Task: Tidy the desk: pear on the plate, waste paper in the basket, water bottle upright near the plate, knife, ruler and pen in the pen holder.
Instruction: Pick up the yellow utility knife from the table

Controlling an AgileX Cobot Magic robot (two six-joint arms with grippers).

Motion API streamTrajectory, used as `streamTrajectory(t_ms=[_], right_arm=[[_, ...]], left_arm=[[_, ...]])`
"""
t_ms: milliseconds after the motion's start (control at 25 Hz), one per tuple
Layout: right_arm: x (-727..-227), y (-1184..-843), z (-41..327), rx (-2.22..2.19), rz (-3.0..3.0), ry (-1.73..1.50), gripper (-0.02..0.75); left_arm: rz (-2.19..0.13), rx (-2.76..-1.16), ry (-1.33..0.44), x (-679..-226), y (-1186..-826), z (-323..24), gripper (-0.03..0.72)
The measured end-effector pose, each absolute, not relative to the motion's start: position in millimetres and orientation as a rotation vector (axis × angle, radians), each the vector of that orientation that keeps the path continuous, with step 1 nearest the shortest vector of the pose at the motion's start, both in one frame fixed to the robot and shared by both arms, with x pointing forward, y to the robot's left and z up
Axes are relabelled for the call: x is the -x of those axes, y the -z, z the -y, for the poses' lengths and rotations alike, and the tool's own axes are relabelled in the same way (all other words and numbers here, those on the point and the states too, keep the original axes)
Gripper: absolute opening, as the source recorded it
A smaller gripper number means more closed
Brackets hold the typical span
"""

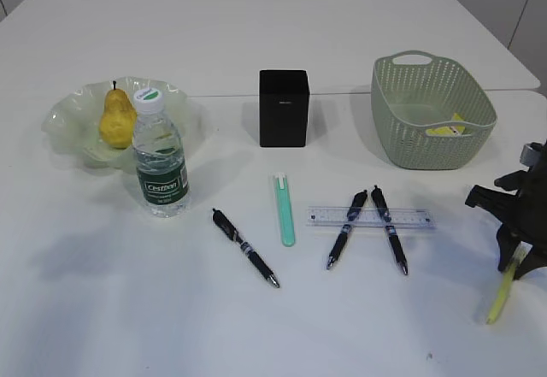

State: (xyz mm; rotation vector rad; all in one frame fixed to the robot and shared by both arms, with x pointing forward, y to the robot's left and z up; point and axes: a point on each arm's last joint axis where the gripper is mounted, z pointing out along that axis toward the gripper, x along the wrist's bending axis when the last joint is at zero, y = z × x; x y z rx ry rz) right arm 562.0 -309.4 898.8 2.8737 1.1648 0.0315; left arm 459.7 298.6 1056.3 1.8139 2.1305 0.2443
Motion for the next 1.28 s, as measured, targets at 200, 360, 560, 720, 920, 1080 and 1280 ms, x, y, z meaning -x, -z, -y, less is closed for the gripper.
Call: streamTrajectory(t_ms=[200,360,560,720,920,1080,1280], right_arm=[[-561,-905,310,-2.817,-1.255,-0.038,0.081],[-560,-925,310,-2.724,-1.375,-0.114,0.080],[-557,-954,310,-2.580,-1.518,-0.225,0.080],[-555,-973,309,-2.483,-1.614,-0.293,0.080],[-560,-989,303,-2.396,-1.757,-0.377,0.079],[-562,-993,295,-2.297,-1.941,-0.477,0.079],[-566,-1000,280,-2.106,-2.171,-0.692,0.079]], left_arm=[[-2.130,-1.814,-0.244,-460,-1056,-299,0.510],[-2.130,-1.813,-0.245,-460,-1056,-299,0.510],[-2.128,-1.811,-0.249,-460,-1057,-299,0.510],[-2.128,-1.811,-0.249,-460,-1057,-299,0.510],[-2.128,-1.811,-0.249,-460,-1057,-299,0.510],[-2.128,-1.811,-0.249,-460,-1057,-299,0.510],[-2.128,-1.811,-0.249,-460,-1057,-299,0.509]])
